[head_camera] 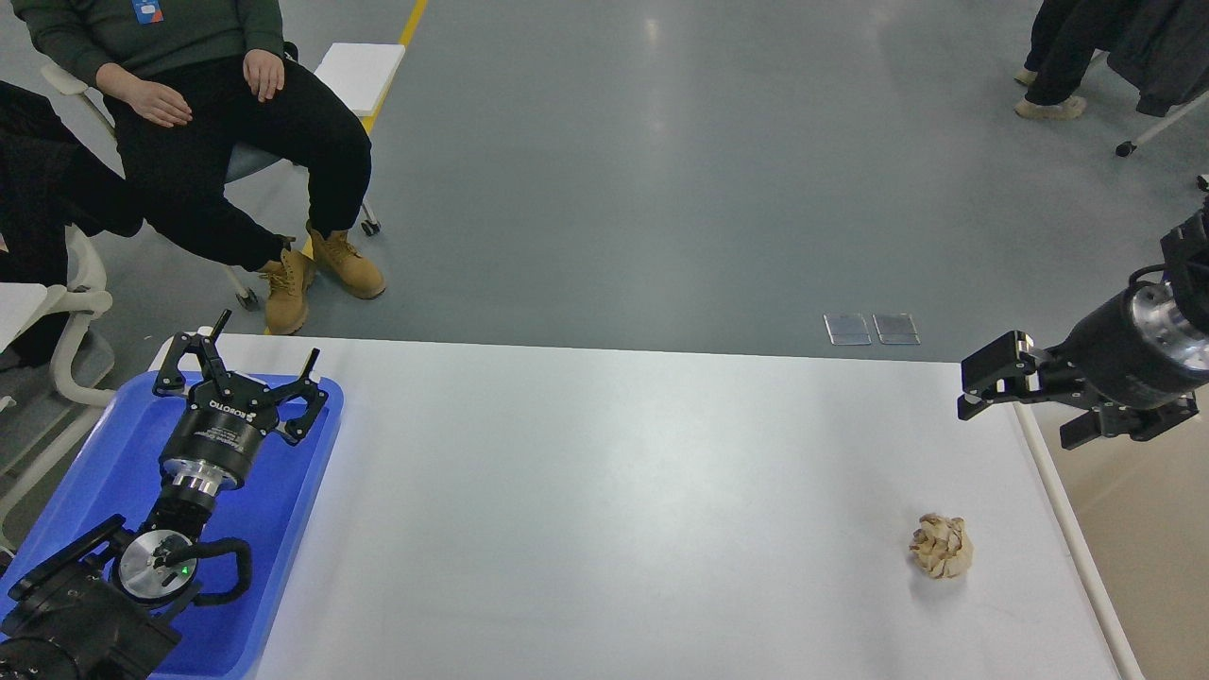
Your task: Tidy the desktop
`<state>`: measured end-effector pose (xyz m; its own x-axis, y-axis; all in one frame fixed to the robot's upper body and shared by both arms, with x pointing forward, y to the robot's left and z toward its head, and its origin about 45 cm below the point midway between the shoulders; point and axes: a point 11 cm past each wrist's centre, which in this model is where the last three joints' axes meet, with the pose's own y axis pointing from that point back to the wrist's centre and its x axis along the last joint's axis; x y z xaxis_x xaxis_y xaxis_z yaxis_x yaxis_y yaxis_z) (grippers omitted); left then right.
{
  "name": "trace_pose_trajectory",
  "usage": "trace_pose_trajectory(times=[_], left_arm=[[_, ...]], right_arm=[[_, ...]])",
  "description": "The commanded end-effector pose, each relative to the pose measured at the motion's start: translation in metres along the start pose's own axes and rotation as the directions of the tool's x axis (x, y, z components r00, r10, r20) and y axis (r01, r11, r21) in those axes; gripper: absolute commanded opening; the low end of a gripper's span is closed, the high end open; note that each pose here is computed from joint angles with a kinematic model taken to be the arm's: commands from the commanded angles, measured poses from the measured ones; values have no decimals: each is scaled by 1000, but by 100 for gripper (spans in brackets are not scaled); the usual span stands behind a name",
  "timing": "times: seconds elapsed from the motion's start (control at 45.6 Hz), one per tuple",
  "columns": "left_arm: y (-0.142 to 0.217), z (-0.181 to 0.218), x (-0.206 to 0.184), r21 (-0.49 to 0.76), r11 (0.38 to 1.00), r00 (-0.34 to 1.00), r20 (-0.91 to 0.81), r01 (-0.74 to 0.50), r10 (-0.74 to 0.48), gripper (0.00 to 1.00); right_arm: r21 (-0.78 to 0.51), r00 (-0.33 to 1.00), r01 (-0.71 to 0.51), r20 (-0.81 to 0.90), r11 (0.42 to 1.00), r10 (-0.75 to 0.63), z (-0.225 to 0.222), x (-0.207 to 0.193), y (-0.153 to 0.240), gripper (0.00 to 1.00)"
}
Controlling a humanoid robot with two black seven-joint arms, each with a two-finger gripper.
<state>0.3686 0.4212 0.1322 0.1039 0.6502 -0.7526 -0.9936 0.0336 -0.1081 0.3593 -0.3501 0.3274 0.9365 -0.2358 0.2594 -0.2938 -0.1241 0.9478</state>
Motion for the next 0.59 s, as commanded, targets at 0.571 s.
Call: trace_pose_trajectory(times=[0.571], left_arm=[[0, 0, 0, 0, 1000, 1000, 0, 0, 0, 99]], right_arm=[[92, 993, -84, 95, 992, 75, 14, 22, 1, 100]])
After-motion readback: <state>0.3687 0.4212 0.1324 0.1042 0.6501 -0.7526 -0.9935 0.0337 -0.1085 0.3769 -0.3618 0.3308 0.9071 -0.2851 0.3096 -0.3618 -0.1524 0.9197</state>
